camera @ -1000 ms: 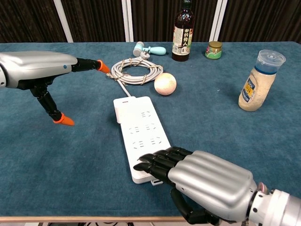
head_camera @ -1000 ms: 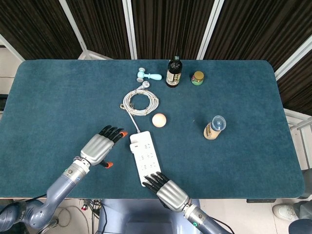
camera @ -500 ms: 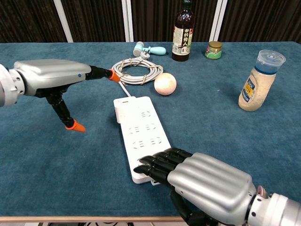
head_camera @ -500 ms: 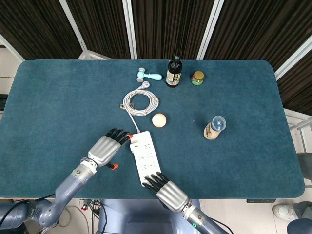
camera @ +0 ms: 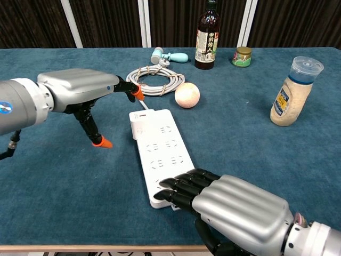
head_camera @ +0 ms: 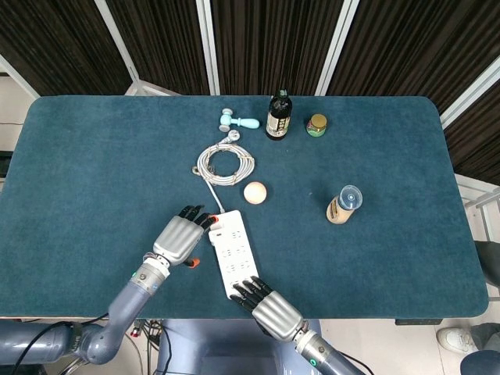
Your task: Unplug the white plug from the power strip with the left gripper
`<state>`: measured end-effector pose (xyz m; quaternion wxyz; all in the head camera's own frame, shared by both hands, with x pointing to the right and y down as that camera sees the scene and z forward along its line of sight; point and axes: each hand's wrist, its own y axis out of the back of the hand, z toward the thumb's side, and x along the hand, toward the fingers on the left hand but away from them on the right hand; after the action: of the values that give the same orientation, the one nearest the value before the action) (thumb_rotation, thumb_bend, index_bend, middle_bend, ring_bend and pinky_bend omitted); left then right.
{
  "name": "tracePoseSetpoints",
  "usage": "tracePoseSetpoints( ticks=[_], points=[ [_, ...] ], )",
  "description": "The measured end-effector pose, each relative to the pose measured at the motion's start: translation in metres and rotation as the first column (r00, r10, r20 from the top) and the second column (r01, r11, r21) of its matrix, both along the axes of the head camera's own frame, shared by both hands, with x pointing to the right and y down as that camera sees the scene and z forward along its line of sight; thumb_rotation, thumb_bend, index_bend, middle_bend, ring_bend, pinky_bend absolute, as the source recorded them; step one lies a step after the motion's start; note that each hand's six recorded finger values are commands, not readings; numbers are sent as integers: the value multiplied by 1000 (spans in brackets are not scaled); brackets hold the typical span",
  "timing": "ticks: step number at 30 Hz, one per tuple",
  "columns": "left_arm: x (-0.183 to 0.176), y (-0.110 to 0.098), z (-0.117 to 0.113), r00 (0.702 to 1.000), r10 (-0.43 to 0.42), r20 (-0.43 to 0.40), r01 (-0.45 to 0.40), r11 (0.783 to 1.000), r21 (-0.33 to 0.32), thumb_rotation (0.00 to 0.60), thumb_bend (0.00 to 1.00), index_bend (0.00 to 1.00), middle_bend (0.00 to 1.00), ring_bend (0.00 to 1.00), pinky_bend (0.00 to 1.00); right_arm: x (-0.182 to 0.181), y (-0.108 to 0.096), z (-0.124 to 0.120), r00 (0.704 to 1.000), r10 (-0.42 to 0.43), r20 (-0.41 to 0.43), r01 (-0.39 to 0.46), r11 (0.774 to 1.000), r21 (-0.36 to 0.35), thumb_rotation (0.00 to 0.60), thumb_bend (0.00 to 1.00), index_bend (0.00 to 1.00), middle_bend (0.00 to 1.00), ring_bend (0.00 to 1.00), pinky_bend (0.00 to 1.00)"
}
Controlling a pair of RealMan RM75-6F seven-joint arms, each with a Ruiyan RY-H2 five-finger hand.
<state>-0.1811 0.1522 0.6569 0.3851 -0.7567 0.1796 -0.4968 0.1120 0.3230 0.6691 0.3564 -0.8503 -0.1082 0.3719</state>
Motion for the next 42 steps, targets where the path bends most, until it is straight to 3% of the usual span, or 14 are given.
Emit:
tracePoseSetpoints(
  ticks=[7,15,32,42],
  points=[
    [16,-1,4,1000,-16,14,16,1000,1,600,147,245,219,51,123,1,1,0,1000,1,-2,-1,1000,-3,600,934,96,66,46,97],
    [34,-1,10,996,80,29,-80,996,-29,600,155,256,229,51,118,3,0,0,1000,4,-7,-4,1000,0,600,935,96,66,46,97],
    [38,-7,22,989,144,33,-143,989,-36,600,167,286,252,54,118,8,0,1,1000,11,-18,-11,1000,-2,600,935,96,66,46,97],
    [40,-7,28,986,160,41,-158,987,-40,600,244,323,323,78,118,12,0,2,1000,19,-24,-19,1000,-3,600,935,96,67,46,97]
  ],
)
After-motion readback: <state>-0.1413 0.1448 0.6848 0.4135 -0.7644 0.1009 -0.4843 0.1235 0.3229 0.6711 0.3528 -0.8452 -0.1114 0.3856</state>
